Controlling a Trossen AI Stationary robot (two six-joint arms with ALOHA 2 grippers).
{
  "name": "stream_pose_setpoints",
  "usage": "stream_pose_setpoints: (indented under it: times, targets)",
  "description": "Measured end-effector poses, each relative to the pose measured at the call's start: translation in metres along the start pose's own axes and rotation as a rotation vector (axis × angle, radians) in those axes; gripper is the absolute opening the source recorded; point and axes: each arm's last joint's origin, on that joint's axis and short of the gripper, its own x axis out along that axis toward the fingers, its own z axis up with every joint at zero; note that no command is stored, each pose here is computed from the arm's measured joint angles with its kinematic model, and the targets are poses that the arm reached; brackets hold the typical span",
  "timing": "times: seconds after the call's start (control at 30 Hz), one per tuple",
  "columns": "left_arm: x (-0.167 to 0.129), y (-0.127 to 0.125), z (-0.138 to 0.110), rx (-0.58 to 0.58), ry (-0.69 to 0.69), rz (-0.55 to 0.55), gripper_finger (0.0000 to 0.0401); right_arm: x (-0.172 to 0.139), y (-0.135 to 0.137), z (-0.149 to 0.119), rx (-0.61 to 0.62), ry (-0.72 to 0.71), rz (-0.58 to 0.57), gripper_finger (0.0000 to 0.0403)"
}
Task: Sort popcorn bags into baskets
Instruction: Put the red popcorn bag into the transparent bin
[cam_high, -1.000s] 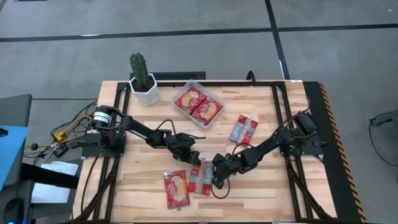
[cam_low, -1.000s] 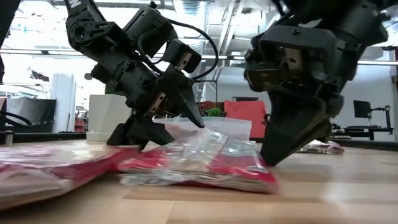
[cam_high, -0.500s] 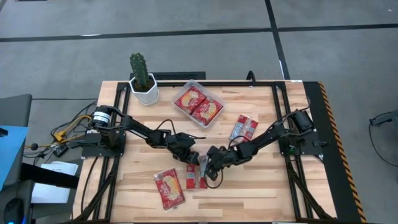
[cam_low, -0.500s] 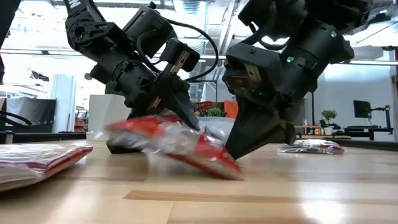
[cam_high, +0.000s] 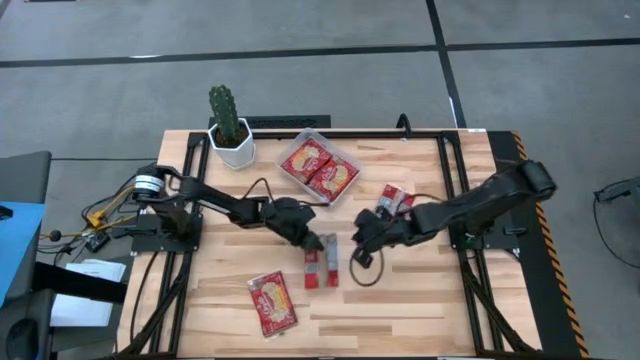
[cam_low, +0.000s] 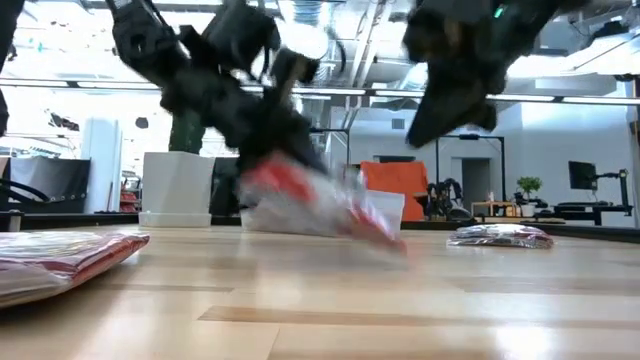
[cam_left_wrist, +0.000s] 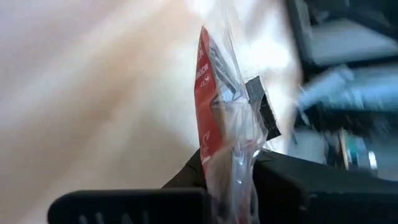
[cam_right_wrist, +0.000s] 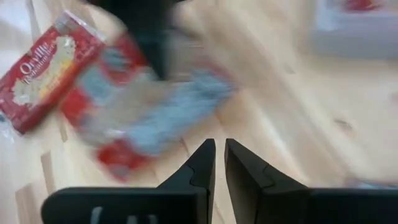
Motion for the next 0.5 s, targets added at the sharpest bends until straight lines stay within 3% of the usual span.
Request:
stream_pose_setpoints:
  times: [0.1,0.23,0.37,0.5]
  targets:
    - [-0.013,-0.026,0.011,0.119,-0.039,-0.050,0.0006,-0.028,-0.007,0.004,-0.020,-0.040,-0.023,0.0063]
    - [-0.036,-0.055,0.037,0.361,-0.168,0.004,0.0005,-0.058,-0.014,0.009,-0.061,-0.110,-0.032,0.0063]
    - [-0.057,-0.087,0.058,0.782,-0.261,0.097,0.0005,-0.081,-0.019,0.015,-0.111,-0.168,0.012,0.0063]
    - [-0.069,-0.113,0.076,1.335,-0.348,0.282,0.0005,-0.097,-0.029,0.018,-0.142,-0.190,0.011,0.0063]
